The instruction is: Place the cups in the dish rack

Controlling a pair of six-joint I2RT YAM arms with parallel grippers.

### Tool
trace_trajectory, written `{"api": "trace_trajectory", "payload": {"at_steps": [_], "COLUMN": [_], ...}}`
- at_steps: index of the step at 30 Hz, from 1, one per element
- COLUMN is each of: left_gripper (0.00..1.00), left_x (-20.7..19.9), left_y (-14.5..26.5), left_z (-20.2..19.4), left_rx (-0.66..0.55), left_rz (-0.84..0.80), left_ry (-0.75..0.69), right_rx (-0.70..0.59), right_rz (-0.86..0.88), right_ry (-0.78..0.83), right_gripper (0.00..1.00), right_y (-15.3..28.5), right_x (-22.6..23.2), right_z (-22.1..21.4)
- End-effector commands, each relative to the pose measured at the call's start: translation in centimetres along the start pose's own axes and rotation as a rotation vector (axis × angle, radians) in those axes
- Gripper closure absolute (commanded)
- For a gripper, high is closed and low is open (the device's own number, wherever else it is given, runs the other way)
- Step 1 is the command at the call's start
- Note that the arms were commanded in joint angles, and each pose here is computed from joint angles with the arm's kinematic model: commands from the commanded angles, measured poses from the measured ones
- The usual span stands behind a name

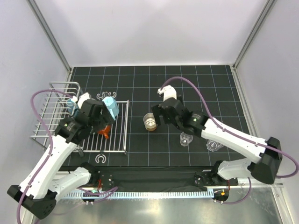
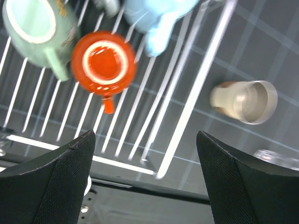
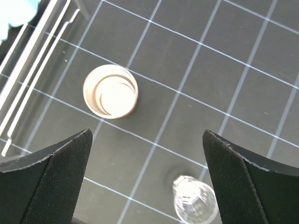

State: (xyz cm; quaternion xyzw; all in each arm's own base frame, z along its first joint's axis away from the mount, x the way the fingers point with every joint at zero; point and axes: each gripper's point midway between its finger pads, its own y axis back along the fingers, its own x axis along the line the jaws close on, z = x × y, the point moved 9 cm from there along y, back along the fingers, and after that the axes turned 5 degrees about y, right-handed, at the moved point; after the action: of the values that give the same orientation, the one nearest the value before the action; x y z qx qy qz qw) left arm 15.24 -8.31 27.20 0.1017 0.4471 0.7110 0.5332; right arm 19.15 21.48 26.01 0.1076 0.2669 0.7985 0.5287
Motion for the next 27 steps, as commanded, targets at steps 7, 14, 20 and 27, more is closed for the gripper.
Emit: {"api": "trace_trajectory", "payload": {"at_steps": [7,14,20,27], "left_gripper": [0.17,0.18,0.18,0.19], "left_x": [-1.2,-1.7,-3.5,-4.1], "left_y": [5.3,6.5,6.8,6.6], "left_z": [1.8,1.6,1.9,2.0], "left_rx": [-0.007,0.041,0.116,0.119], "left_rz": [-0.224,-0.305,-0.374,-0.419], "left_ry": [0.063,0.084,0.051,0.009], "right_rx": [0.178,0.284,0.324,0.366], "right_rz": [0.123,0.164,0.16,0.171], "right_ry": [-0.192,-0.173,-0.205,-0.207], "right_gripper": [0.27,0.23,0.23,0.24], "right_y": [-4.5,-7.1,-8.3,-9.6], "right_x": [0.3,1.3,1.8,2.1], "right_z": [1.6,1.2,1.4,0.8]}}
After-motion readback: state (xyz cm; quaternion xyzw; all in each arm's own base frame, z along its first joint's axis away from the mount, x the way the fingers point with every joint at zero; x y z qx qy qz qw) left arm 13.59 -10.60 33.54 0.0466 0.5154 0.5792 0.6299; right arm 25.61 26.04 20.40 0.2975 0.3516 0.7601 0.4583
